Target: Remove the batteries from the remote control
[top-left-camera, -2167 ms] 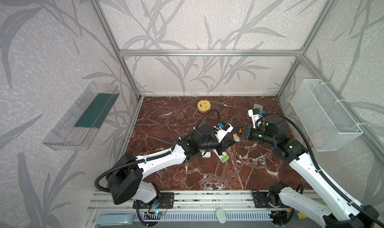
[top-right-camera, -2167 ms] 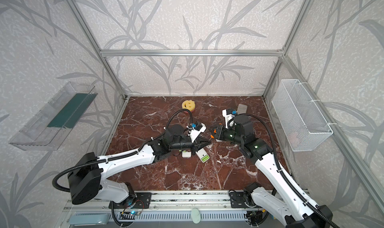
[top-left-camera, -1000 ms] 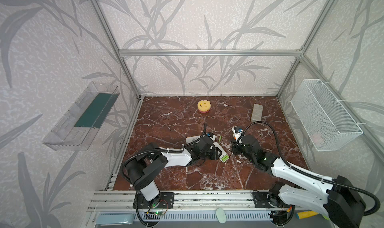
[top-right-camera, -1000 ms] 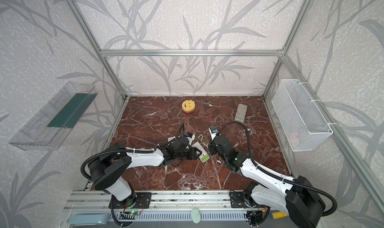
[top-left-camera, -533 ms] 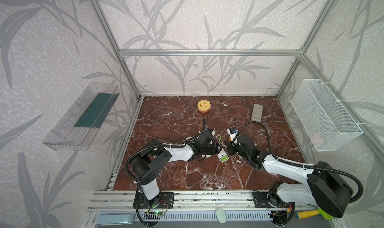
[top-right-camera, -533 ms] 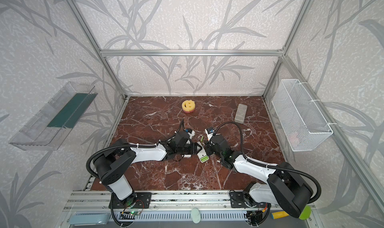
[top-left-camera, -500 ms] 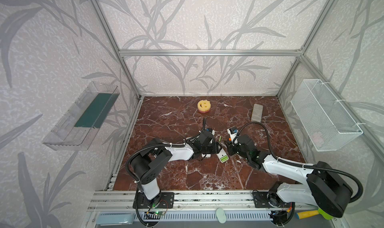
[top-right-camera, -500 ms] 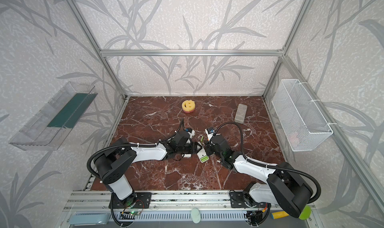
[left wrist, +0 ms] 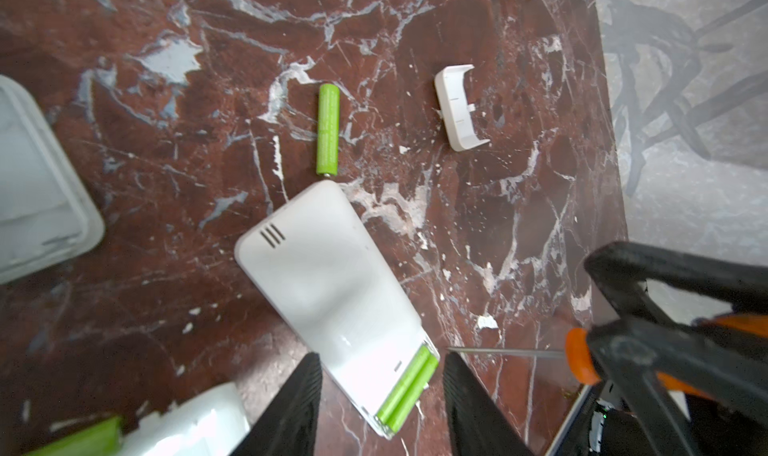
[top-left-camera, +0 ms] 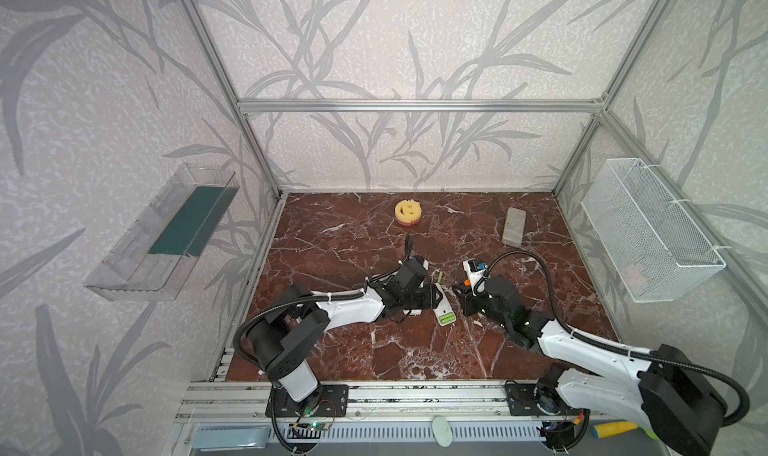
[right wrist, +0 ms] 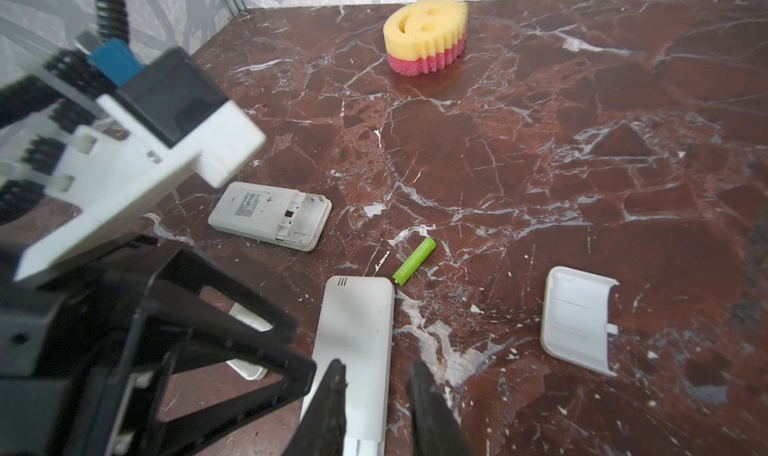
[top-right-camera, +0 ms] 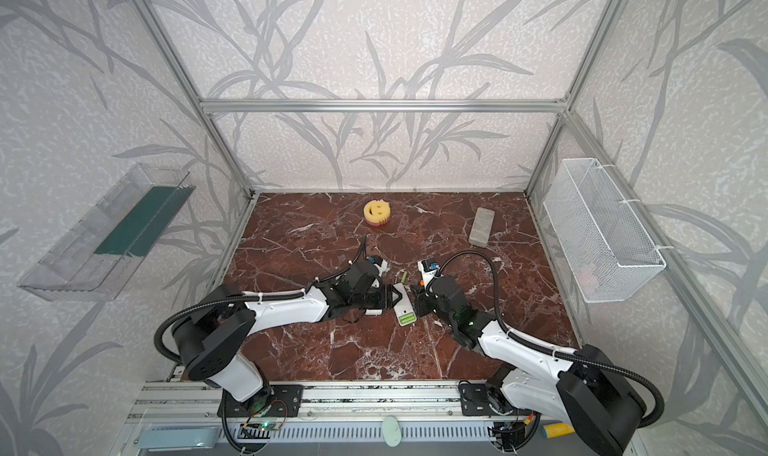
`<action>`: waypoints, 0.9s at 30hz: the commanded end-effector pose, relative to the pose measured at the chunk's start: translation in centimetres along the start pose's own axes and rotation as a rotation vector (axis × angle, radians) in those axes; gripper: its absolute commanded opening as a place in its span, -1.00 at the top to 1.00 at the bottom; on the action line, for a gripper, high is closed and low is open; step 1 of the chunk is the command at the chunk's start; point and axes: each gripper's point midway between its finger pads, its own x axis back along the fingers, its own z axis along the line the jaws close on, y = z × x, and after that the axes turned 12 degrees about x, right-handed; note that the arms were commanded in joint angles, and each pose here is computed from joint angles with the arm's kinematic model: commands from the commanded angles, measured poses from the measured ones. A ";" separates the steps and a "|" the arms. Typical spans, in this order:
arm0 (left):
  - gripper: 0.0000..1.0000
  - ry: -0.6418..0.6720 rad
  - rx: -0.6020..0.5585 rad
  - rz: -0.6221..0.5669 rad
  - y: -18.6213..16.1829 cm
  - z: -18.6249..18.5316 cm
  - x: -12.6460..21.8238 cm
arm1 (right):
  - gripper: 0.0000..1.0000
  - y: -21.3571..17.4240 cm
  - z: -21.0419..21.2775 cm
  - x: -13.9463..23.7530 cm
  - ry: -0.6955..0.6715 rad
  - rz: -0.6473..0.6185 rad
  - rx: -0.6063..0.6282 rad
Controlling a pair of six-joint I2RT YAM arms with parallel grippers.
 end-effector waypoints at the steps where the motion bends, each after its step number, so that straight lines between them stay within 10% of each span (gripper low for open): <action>1: 0.00 0.069 0.007 -0.019 -1.0 0.7 1.0 | 1.00 -0.2 -1.1 1.1 -0.067 0.002 -0.011; 27: 0.16 0.101 0.199 0.038 -4.0 2.9 -2.6 | 1.00 0.4 1.2 -0.1 -0.044 -0.051 -0.009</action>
